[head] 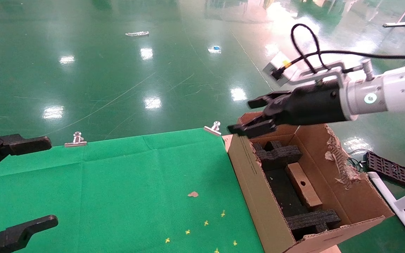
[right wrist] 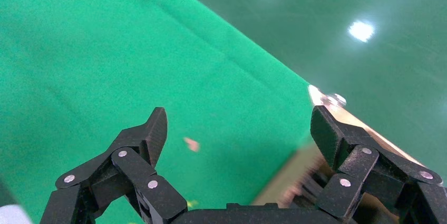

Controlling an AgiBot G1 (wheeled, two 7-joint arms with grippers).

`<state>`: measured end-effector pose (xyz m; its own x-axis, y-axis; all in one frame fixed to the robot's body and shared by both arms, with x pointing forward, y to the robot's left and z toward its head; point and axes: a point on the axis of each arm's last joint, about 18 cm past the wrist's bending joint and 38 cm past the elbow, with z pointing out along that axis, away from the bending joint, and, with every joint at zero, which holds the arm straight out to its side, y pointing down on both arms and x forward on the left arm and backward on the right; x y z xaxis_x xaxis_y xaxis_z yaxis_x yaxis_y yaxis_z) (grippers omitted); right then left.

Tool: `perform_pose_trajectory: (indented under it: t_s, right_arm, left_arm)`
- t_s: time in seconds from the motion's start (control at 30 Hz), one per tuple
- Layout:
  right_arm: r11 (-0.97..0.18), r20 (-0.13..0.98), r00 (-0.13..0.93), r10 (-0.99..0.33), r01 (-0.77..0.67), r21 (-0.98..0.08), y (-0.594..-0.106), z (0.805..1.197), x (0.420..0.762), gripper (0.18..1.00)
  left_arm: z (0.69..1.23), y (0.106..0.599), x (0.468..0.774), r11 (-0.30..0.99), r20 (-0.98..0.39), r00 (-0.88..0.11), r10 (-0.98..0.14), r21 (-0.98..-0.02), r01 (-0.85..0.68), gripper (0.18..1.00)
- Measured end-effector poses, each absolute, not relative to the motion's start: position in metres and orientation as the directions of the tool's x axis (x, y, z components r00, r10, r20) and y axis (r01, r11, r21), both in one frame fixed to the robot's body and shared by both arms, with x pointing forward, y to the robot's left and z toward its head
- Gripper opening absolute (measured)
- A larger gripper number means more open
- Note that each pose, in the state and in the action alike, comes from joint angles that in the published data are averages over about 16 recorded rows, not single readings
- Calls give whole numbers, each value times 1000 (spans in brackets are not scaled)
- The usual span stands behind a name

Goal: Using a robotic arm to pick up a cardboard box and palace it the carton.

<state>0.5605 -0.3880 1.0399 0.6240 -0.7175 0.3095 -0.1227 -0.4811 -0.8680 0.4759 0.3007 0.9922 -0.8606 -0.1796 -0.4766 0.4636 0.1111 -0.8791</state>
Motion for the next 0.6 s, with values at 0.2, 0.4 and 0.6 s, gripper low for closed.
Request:
perform_pose_trajectory:
  t_s: [0.2,0.4,0.6]
  right_arm:
    - [-478,307,721,-622,-39,-877,-363,1029,554,1000]
    - [-453,312,795,-520,52,-890,-341,1019,544,1000]
    - [-405,328,846,-420,148,-902,-324,1011,532,1000]
  left_arm:
    - [992,301,476,111,-477,-861,-180,-879,464,1001]
    - [992,301,476,111,-477,-861,-180,-879,464,1001]
    - [992,301,476,111,-477,-861,-180,-879,464,1001]
